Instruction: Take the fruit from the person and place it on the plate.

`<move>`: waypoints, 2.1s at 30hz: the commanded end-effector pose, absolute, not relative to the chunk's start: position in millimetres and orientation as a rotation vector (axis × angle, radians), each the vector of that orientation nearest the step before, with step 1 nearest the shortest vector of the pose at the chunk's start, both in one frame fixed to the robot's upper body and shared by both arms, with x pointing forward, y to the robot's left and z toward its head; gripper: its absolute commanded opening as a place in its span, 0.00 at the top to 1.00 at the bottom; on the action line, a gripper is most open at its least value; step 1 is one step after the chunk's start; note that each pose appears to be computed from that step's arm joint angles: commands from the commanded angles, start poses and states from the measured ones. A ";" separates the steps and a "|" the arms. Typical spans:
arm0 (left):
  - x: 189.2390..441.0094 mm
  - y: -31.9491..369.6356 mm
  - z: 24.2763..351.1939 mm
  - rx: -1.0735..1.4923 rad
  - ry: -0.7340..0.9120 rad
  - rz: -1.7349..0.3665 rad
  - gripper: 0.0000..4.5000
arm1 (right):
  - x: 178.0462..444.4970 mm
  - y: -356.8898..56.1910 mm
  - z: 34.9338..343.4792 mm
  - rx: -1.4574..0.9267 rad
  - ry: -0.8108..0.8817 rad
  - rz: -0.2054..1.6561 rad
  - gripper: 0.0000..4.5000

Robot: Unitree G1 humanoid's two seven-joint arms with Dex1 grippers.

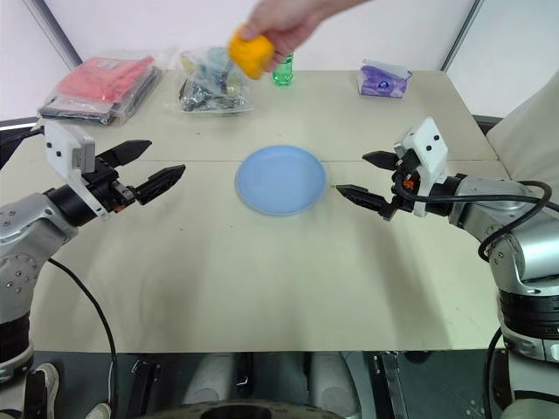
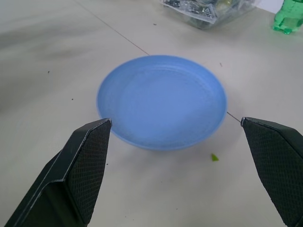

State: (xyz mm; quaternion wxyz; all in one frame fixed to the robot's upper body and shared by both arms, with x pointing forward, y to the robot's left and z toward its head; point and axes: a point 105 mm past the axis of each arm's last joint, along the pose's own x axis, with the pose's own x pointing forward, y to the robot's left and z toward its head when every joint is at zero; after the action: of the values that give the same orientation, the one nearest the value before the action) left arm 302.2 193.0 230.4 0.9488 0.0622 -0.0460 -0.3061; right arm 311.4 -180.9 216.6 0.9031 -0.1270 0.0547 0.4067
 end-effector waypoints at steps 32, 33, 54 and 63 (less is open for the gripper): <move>380.0 132.1 301.1 0.422 -0.643 -0.532 0.00 | 305.0 -143.4 254.8 -0.036 -0.090 0.897 0.01; 381.1 131.3 301.0 0.423 -0.645 -0.537 0.00 | 305.1 -143.3 254.5 -0.036 -0.091 0.895 0.01; 410.0 113.5 314.6 0.400 -0.689 -0.567 0.19 | 303.7 -142.4 251.5 -0.060 -0.092 0.869 0.00; 410.2 111.0 313.3 0.367 -0.675 -0.600 0.52 | 303.6 -142.4 249.7 -0.071 -0.087 0.861 0.00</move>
State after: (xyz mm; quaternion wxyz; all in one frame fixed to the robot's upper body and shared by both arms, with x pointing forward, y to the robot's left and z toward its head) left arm 416.1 110.7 292.7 0.8924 0.1805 -0.2950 -0.2897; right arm 308.5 -142.6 239.0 0.9081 -0.0163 -0.0172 0.4181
